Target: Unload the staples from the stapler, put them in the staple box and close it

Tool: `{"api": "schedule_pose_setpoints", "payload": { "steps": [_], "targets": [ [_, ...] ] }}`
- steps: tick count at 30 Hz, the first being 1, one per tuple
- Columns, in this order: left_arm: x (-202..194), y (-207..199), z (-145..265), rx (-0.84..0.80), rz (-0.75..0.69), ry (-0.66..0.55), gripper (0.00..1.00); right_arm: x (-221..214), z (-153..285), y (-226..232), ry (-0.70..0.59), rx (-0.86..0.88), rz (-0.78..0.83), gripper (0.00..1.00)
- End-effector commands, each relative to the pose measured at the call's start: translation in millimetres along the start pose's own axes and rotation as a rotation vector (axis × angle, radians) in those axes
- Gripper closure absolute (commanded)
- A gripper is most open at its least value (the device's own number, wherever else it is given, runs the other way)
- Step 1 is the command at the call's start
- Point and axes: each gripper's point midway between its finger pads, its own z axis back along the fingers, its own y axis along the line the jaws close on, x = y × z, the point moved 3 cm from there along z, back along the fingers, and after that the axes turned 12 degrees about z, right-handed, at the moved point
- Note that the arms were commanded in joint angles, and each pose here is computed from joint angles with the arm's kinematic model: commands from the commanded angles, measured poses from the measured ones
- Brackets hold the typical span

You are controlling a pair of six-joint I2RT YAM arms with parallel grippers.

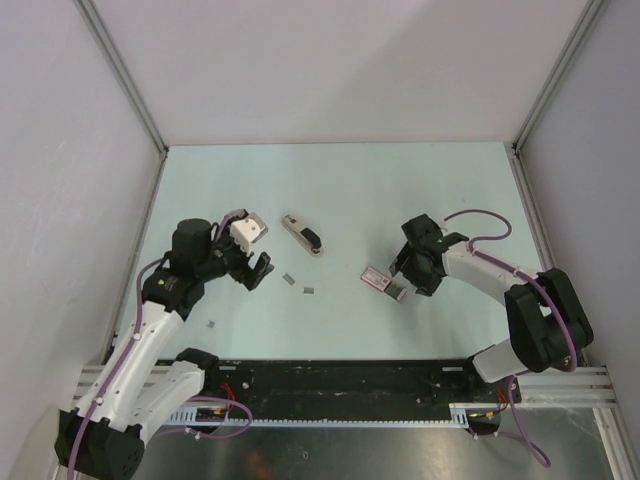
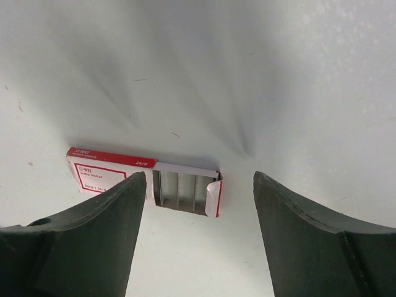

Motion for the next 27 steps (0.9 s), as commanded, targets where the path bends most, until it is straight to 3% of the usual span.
{"api": "schedule_pose_setpoints", "payload": {
  "steps": [1, 12, 27],
  "targets": [
    [1, 0, 1, -0.009, -0.014, -0.004, 0.11, 4, 2, 1, 0.002, -0.015, 0.010, 0.25],
    [0, -3, -1, -0.031, -0.007, 0.001, 0.11, 3, -11, 6, 0.013, -0.122, 0.004, 0.23],
    [-6, -2, -1, -0.026, -0.024, 0.005, 0.11, 1, -16, 18, 0.018, -0.132, 0.009, 0.24]
  ]
}}
